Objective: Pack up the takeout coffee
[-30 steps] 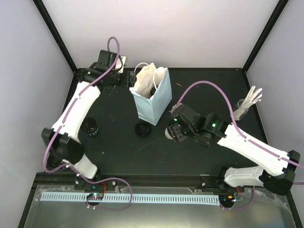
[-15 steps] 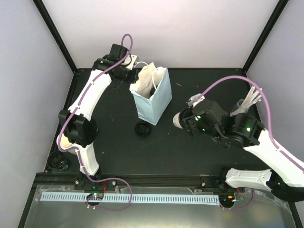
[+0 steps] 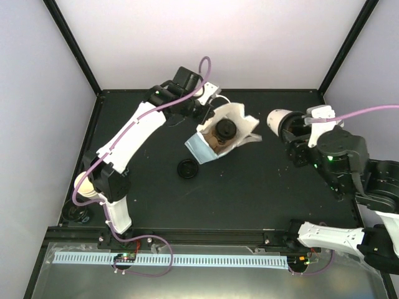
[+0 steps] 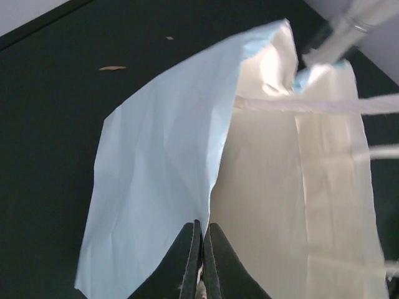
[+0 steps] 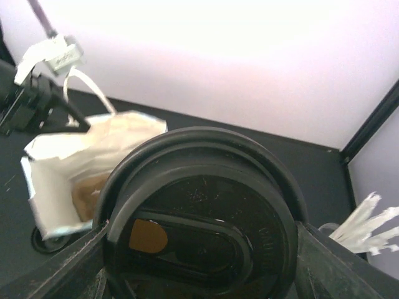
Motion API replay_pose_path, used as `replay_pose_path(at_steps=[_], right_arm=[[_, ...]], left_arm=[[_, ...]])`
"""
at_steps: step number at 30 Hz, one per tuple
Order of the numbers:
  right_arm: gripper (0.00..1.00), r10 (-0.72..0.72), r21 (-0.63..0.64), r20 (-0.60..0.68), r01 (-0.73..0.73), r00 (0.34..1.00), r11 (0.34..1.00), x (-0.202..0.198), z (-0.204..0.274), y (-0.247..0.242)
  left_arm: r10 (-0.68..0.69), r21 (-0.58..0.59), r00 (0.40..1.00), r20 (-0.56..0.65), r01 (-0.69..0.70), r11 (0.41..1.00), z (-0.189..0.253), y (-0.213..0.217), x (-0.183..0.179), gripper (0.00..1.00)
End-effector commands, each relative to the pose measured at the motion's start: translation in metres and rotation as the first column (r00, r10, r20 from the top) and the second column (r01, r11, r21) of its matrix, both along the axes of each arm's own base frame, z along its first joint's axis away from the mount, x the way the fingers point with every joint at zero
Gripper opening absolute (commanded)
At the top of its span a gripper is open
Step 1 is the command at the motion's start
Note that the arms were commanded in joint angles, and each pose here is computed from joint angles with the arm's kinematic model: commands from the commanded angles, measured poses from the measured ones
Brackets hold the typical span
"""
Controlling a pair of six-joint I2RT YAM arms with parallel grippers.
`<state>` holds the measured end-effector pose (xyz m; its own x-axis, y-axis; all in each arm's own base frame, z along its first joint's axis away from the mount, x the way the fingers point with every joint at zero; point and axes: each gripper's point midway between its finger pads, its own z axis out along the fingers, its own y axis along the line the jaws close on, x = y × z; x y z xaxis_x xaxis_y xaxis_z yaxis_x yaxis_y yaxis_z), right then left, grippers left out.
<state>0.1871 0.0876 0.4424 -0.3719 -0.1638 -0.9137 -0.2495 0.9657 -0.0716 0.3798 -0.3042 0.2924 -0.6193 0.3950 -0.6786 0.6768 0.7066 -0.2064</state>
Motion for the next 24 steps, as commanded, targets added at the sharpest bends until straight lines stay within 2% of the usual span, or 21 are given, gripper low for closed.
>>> replay_pose_path(at_steps=[1, 3, 5, 12, 18, 24], right_arm=[[0.65, -0.057, -0.068, 0.101, 0.064, 0.993, 0.996, 0.003, 0.022, -0.023], [0.63, -0.038, -0.062, 0.125, 0.046, 0.991, 0.997, 0.002, 0.028, -0.022], [0.62, 0.04, -0.065, 0.118, -0.032, 0.992, 0.997, -0.002, 0.028, -0.011], [0.61, 0.296, -0.085, -0.063, -0.3, 0.953, 0.95, -0.015, -0.029, 0.045], [0.6, 0.377, -0.085, -0.217, -0.402, 0.9, 0.912, -0.023, -0.077, 0.071], [0.59, 0.392, -0.046, -0.33, -0.43, 0.859, 0.902, -0.033, -0.121, 0.081]], left_arm=[[-0.096, -0.041, 0.989, 0.108, 0.101, 0.994, 0.039, -0.024, -0.028, 0.01], [-0.131, -0.03, 0.984, 0.124, 0.136, 0.99, 0.039, -0.035, -0.041, 0.02], [-0.156, -0.014, 0.979, 0.131, 0.16, 0.987, 0.035, -0.045, -0.053, 0.02], [-0.176, 0.033, 0.977, 0.119, 0.174, 0.984, 0.021, -0.062, -0.078, 0.02], [-0.166, 0.066, 0.971, 0.174, 0.157, 0.985, 0.024, -0.064, -0.082, 0.02], [-0.151, 0.051, 0.957, 0.247, 0.143, 0.988, 0.044, -0.06, -0.083, 0.02]])
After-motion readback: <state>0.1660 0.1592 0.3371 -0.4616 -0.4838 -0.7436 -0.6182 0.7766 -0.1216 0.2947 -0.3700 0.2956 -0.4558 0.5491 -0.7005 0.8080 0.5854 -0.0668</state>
